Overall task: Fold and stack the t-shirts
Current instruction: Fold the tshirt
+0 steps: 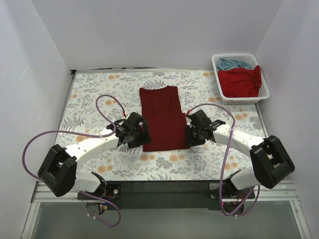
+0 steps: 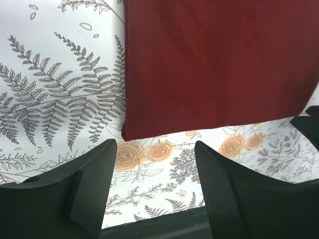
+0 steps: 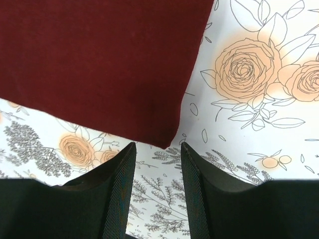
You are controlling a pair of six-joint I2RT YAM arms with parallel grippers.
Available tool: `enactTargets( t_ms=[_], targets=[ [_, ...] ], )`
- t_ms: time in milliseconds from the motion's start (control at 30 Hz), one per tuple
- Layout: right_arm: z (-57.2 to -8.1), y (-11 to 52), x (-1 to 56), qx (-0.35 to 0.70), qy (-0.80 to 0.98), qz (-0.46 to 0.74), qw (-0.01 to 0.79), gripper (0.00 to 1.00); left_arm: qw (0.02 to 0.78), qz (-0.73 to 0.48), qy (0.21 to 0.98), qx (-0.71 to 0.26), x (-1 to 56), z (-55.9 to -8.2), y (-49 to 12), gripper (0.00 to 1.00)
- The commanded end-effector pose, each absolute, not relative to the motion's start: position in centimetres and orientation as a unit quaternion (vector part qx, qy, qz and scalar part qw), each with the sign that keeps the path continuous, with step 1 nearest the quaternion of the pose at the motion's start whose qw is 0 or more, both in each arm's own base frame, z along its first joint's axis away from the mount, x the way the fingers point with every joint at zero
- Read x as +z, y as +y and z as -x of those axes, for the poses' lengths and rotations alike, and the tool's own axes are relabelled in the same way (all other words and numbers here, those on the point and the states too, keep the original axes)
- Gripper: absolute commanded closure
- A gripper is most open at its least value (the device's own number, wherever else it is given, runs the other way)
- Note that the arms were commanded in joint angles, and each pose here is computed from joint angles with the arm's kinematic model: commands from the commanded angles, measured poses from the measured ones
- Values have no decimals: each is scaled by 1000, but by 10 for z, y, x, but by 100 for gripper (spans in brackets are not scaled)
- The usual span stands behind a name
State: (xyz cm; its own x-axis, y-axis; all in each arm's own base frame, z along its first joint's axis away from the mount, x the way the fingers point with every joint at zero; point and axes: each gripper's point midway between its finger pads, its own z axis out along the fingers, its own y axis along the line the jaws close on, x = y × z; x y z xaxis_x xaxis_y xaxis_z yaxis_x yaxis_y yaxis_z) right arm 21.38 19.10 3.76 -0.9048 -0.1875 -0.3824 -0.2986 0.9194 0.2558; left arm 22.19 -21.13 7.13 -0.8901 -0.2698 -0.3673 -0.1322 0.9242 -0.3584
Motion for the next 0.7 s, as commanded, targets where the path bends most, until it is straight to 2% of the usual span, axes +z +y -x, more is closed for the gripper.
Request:
enactTargets(
  t_ms=[0,500,667],
  targets=[
    [-227,192,43,131,964,126,195,52,223,109,956,-153,78,-228,-213,38],
    [-214,192,16,59,976,144,152,54,210,101,962,-143,64,-221,-218,40],
    [-205,188,9,39,979,151,133,60,205,99,964,-140,62,-219,-217,41]
  ],
)
